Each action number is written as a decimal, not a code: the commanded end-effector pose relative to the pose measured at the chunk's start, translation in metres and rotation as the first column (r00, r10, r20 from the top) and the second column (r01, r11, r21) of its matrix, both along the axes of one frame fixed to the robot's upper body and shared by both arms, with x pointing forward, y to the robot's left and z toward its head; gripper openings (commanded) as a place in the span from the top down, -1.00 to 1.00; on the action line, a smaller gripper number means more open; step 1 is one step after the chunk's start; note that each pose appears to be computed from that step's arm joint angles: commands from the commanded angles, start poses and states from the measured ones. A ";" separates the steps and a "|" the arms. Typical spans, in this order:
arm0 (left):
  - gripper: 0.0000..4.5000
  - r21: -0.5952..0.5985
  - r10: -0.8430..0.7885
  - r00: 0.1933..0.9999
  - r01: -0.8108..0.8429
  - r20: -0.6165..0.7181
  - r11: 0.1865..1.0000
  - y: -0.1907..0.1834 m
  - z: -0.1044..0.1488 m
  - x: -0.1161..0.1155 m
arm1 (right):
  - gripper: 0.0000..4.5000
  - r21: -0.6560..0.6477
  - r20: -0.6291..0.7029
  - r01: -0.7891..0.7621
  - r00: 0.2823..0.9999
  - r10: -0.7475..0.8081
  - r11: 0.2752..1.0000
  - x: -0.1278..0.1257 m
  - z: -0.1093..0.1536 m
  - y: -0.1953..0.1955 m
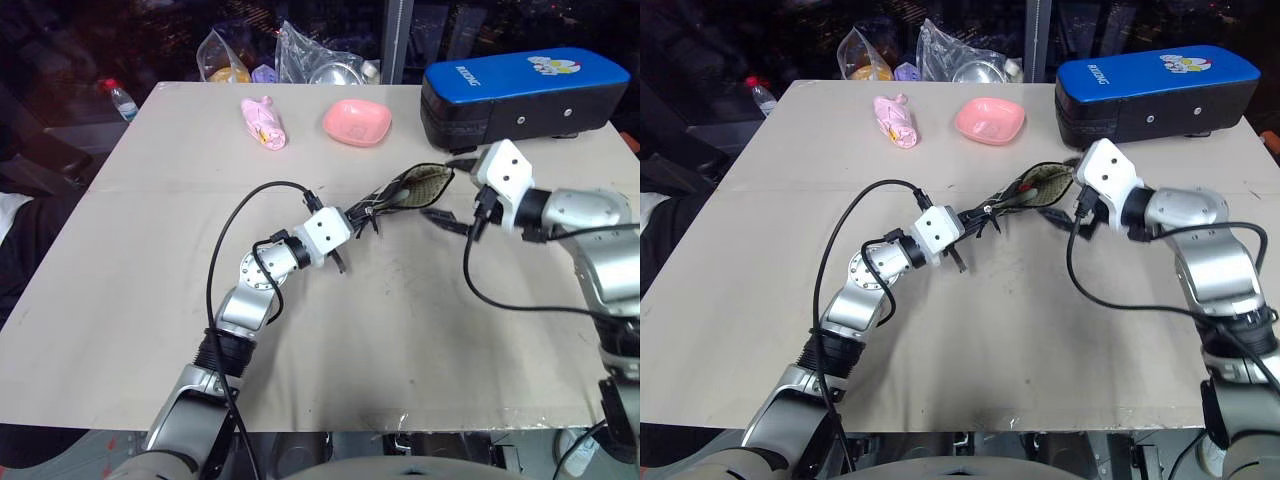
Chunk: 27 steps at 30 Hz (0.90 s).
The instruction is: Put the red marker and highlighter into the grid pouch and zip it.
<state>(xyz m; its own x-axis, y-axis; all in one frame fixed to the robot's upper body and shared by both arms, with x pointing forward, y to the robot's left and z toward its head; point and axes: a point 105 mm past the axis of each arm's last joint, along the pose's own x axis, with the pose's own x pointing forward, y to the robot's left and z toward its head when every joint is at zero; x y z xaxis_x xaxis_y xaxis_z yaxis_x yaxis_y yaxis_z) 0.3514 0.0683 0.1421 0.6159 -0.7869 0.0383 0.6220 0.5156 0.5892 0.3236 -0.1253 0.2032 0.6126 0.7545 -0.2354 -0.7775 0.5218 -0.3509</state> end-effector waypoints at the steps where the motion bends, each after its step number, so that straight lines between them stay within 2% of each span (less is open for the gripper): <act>1: 1.00 -0.012 -0.036 0.999 0.037 0.038 0.999 -0.008 0.011 0.001 | -0.97 0.127 -0.125 0.064 0.991 -0.048 0.990 -0.013 -0.001 0.002; 4: 1.00 -0.004 -0.057 0.997 0.058 0.044 0.998 -0.013 0.010 0.000 | -0.97 0.153 -0.281 0.106 0.958 -0.060 0.982 -0.024 -0.026 0.005; 6: 1.00 0.006 -0.078 0.996 0.078 0.043 0.997 -0.018 0.007 -0.002 | -0.97 0.159 -0.326 0.112 0.944 -0.055 0.981 -0.029 -0.038 0.016; 13: 1.00 0.047 -0.120 0.992 0.118 0.040 0.992 -0.024 -0.006 -0.007 | -0.97 0.222 -0.386 0.114 0.922 -0.020 0.968 -0.025 -0.041 0.045; 20: 1.00 0.056 -0.142 0.989 0.139 0.045 0.989 -0.028 -0.008 -0.009 | -0.97 0.267 -0.435 0.140 0.900 -0.010 0.954 -0.017 -0.045 0.061; 24: 1.00 0.066 -0.148 0.988 0.145 0.047 0.987 -0.029 -0.009 -0.010 | -0.97 0.345 -0.464 0.174 0.886 0.007 0.922 -0.011 -0.040 0.069; 27: 1.00 0.067 -0.147 0.988 0.144 0.049 0.987 -0.029 -0.009 -0.010 | -0.64 0.372 -0.460 0.193 0.888 -0.001 0.908 -0.007 -0.037 0.069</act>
<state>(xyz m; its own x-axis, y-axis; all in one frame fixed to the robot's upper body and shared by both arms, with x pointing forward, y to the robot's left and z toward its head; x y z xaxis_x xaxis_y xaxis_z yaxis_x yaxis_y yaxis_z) 0.3436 0.0435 0.1231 0.5135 -0.8580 -0.0141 0.6730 0.3925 0.6269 0.3141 -0.0563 0.1485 0.5743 0.7785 -0.2532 -0.7225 0.6274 0.2904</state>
